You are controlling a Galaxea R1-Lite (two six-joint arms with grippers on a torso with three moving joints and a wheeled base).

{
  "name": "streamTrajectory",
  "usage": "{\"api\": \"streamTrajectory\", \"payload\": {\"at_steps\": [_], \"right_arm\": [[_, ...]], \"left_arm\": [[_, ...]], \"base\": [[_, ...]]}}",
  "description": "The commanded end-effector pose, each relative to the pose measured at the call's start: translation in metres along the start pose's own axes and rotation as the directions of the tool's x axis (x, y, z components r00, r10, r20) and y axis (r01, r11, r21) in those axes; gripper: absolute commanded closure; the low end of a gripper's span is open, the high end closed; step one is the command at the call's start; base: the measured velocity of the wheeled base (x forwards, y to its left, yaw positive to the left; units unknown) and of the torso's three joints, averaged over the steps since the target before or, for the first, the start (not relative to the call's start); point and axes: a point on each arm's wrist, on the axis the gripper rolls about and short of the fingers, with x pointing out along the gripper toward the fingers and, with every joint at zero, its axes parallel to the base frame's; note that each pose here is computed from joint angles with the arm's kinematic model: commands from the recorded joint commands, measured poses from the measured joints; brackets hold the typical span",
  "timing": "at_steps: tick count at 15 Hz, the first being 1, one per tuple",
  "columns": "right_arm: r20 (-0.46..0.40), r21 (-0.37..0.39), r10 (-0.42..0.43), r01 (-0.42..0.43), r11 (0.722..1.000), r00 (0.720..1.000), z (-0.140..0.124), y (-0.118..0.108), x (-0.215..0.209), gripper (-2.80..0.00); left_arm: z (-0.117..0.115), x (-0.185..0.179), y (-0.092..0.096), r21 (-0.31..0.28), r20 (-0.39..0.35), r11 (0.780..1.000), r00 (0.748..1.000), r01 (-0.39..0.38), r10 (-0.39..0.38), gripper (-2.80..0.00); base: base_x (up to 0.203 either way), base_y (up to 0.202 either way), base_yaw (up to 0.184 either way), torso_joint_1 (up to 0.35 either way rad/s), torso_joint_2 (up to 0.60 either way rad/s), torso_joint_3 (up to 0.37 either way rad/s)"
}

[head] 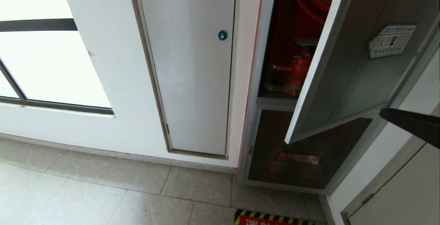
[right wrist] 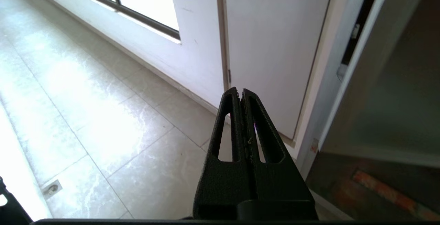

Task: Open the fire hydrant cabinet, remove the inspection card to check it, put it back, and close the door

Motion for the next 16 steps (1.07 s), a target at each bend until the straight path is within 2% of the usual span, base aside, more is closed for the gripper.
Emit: {"api": "streamTrajectory", "payload": {"at_steps": [1,4,7,9,13,16], "right_arm": [[-0.042,0.009,0.031,-0.031,0.999,0.999,0.008,-0.005,0.058,0.00],[0.034,-0.005,-0.012,0.012,1.000,0.999,0.030,-0.012,0.103,0.00],[0.054,-0.003,-0.060,0.060,0.998,0.997,0.040,-0.018,0.141,0.00],[0.055,0.004,-0.122,0.122,0.993,0.991,0.040,-0.023,0.166,0.00],[0.133,0.014,-0.252,0.252,0.968,0.958,0.050,-0.029,0.189,0.00],[0.133,0.008,-0.285,0.286,0.958,0.949,0.049,-0.031,0.199,0.00]], "left_arm": [[0.000,0.000,0.000,0.000,-0.001,1.000,1.000,0.000,0.000,0.00],[0.000,0.000,0.000,0.000,-0.001,1.000,1.000,0.000,0.000,0.00],[0.000,0.000,0.000,0.000,-0.001,1.000,1.000,0.000,0.000,0.00],[0.000,0.000,0.000,0.000,-0.001,1.000,1.000,0.000,0.000,0.00],[0.000,0.000,0.000,0.000,-0.001,1.000,1.000,0.000,0.000,0.00],[0.000,0.000,0.000,0.000,-0.001,1.000,1.000,0.000,0.000,0.00]], "base": [[0.000,0.000,0.000,0.000,0.00,0.000],[0.000,0.000,0.000,0.000,0.00,0.000],[0.000,0.000,0.000,0.000,0.00,0.000],[0.000,0.000,0.000,0.000,0.00,0.000],[0.000,0.000,0.000,0.000,0.00,0.000],[0.000,0.000,0.000,0.000,0.00,0.000]]}}
